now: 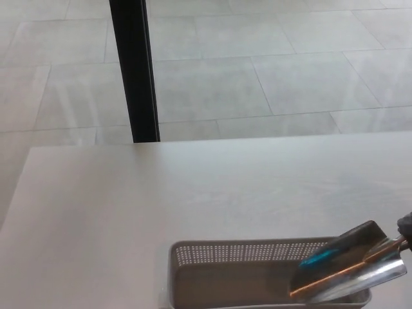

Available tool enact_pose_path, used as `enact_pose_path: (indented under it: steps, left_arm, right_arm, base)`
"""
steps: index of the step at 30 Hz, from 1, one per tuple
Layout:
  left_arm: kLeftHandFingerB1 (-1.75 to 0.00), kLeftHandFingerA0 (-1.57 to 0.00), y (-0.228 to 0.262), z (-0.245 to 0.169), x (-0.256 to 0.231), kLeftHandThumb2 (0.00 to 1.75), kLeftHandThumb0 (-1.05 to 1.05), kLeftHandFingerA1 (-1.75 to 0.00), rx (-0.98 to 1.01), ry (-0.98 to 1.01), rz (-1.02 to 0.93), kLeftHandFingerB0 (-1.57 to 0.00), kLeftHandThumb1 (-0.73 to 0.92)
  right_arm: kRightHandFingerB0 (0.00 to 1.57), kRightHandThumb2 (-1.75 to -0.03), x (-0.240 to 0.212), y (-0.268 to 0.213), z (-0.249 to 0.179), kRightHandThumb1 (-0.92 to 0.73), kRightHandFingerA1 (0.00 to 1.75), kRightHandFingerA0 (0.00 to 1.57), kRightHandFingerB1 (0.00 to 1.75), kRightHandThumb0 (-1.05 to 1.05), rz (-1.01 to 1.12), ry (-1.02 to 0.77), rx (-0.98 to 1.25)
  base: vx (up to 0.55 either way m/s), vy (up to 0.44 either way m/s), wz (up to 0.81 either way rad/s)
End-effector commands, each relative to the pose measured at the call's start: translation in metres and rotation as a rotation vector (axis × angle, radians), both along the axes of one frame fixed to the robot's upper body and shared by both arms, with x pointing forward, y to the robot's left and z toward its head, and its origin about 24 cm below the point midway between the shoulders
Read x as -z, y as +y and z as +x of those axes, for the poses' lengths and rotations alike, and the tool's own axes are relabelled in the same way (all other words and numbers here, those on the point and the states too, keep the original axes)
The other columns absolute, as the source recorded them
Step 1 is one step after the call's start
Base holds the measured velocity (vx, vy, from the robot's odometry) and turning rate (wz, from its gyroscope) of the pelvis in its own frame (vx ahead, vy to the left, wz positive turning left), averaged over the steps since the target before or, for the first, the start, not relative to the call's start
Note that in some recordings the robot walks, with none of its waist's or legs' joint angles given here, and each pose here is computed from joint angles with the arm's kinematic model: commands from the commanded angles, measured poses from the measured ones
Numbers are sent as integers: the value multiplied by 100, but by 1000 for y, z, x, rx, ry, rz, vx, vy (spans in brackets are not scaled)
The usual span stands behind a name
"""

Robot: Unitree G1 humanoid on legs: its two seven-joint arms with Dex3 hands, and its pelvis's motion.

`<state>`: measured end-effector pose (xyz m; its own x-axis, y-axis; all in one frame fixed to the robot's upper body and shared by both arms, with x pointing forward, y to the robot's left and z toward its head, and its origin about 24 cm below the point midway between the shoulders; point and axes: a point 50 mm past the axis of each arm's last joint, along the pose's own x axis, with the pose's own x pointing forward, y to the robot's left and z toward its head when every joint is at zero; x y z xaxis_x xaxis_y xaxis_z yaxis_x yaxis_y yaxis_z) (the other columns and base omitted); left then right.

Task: A garden tool is kept on the righthand side and a container is kept on the lefthand side on a desk infront of the robot. the robot uses its right hand to pick up the garden tool and makes a scooping motion inside the container

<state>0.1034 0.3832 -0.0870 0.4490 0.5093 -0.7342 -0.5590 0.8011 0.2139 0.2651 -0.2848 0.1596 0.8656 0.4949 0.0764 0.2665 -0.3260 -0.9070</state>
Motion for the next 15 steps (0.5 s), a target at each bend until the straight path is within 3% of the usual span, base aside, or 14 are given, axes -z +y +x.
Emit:
enact_pose_path:
  steps: [1, 2, 3, 4, 5, 7, 8, 9, 10, 11, 12, 13, 14, 15]
  left_arm:
    - [-50, -62, 8, -1, -6, 60, -47, -67, -17, -20, 5, -37, 70]
    - [-50, -62, 8, -1, -6, 60, -47, -66, -17, -19, 6, -38, 70]
    - [-50, -61, 8, -2, -6, 60, -48, -66, -11, -23, 9, -36, 70]
    - [-50, -61, 8, -2, -6, 60, -48, -66, -8, -26, 10, -36, 70]
    - [-57, -60, 8, -1, -6, 89, -53, -71, -2, -11, 17, -32, 54]
    - [-57, -60, 8, -1, -6, 89, -53, -71, 24, 5, 29, -32, 54]
    - [-58, -60, 8, -2, -6, 88, -50, -70, 2, 0, 20, -37, 53]
    - [-59, -61, 8, -1, -6, 88, -49, -70, -7, 0, 18, -38, 53]
    - [-50, -63, 8, -1, -6, 60, -46, -65, 0, -1, 20, -40, 70]
    - [-51, -63, 7, -4, -4, 60, -47, -66, -15, -2, 10, -41, 68]
    - [-51, -63, 6, -6, -3, 60, -47, -66, -23, -2, 6, -41, 68]
    - [-51, -62, 6, -6, -3, 60, -46, -66, -13, -2, 12, -37, 69]
    - [-52, -64, 6, -5, -4, 60, -48, -68, -9, -6, 10, -39, 68]
    - [-51, -62, 7, -5, -4, 60, -46, -67, -8, -8, 11, -37, 70]
  right_arm:
    - [96, -71, 3, 2, 0, -57, 158, 100, 67, -44, -108, 28, 16]
    - [94, -60, 4, 2, 0, -63, 165, 99, 63, -37, -108, 36, 27]
    - [85, -92, 4, 2, 1, -43, 135, 124, 78, -37, -109, 57, 55]
    - [85, -92, 4, 2, 1, -43, 135, 124, 78, -37, -110, 60, 60]
    - [90, -67, 4, 2, 2, -57, 170, 98, 79, -34, -113, 64, 86]
    - [90, -67, 4, 3, 3, -57, 170, 98, 79, -34, -122, 73, 124]
    - [81, -74, 3, 2, 5, -54, 167, 99, 53, -32, -118, 56, 173]
    - [79, -67, 3, 2, 6, -62, 173, 96, 75, -33, -138, 56, 207]
    - [79, -70, 2, 2, 6, -65, 175, 89, 91, -32, -137, 69, 234]
    - [73, -66, 2, 1, 7, -71, 175, 87, 119, -30, -137, 91, 267]
    - [73, -66, 2, 1, 6, -71, 175, 87, 119, -30, -137, 99, 277]
    - [74, -69, 2, 0, 7, -65, 175, 85, 138, -30, -141, 85, 285]
    - [76, -74, 2, -1, 7, -62, 175, 86, 139, -28, -133, 81, 286]
    - [80, -71, 4, -2, 7, -63, 174, 86, 129, -29, -123, 76, 284]
  base:
    - [0, 0, 0]
    - [0, 0, 0]
    - [0, 0, 0]
    - [0, 0, 0]
    - [0, 0, 0]
    - [0, 0, 0]
    - [0, 0, 0]
    - [0, 0, 0]
    - [0, 0, 0]
    - [0, 0, 0]
    - [0, 0, 0]
    - [0, 0, 0]
    - [0, 0, 0]
    - [0, 0, 0]
